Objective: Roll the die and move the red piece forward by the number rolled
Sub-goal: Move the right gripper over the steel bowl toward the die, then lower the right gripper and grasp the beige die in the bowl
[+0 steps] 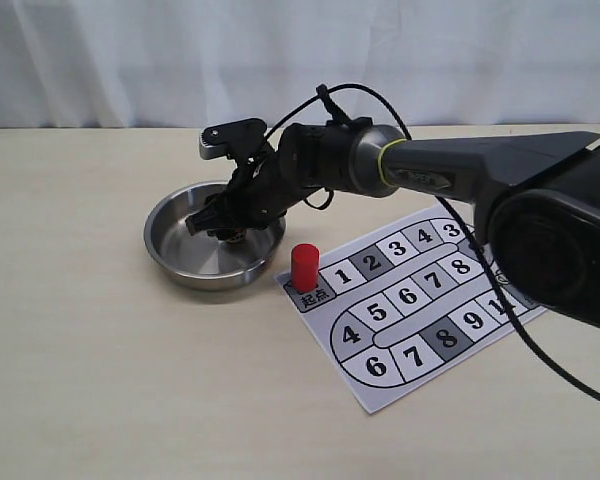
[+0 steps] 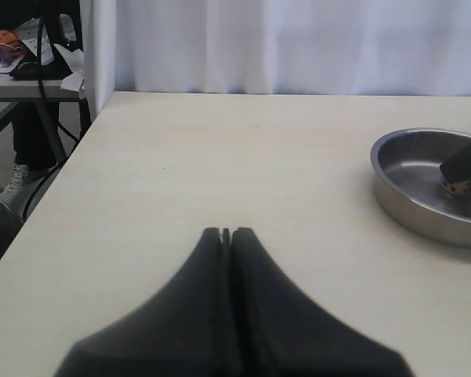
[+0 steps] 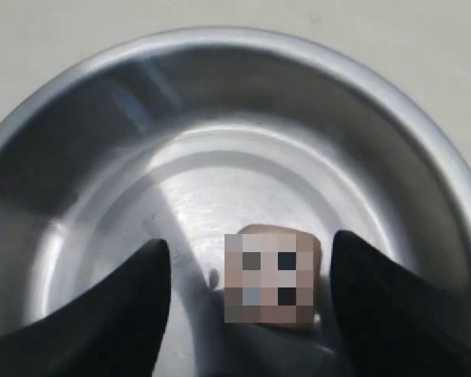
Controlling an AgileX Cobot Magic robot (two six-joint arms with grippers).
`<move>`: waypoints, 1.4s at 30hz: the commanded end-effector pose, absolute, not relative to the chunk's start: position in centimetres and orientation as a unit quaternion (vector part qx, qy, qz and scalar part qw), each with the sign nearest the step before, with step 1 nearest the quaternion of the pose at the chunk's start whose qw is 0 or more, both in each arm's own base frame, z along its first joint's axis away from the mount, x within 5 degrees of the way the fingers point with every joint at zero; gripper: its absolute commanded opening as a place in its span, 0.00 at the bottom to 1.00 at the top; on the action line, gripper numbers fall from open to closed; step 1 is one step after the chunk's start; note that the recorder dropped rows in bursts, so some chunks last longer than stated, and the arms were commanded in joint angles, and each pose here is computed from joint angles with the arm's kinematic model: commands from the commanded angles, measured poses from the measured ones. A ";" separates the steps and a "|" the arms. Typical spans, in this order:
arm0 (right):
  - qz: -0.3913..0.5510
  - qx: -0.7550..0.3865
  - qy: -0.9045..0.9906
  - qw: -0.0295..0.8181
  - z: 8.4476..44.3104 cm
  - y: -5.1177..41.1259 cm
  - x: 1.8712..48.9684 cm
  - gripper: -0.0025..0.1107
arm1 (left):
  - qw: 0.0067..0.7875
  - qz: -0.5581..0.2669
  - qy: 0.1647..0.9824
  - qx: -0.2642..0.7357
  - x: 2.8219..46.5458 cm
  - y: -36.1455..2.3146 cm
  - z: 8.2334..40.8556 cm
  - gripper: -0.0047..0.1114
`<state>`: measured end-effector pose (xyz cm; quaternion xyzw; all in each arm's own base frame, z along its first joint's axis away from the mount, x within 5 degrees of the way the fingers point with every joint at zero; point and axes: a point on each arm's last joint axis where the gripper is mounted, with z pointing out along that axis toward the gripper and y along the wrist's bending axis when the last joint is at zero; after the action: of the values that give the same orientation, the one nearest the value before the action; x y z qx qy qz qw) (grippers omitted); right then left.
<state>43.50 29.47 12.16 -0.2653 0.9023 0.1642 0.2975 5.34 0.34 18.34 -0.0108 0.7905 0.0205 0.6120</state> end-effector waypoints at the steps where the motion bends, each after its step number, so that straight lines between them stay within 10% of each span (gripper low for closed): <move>1: 0.162 -0.263 0.895 0.321 12.2 29.7 43.9 0.52 | 0.616 0.018 0.787 -0.013 5.4 0.3 18.3 0.04; 19: 0.160 -0.258 0.898 0.319 10.7 29.7 44.1 0.49 | 0.616 0.018 0.787 -0.013 5.4 0.3 18.3 0.04; 25: 0.161 -0.259 0.898 0.319 10.9 29.7 44.1 0.15 | 0.616 0.018 0.787 -0.013 5.4 0.3 18.3 0.04; 42: 0.164 -0.313 0.906 0.234 22.0 27.8 39.9 0.06 | 0.616 0.018 0.787 -0.013 5.4 0.3 18.3 0.04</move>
<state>40.67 28.51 20.71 -0.3020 0.9044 0.1792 0.2423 5.34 0.34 18.34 -0.0108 0.7905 0.0205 0.6120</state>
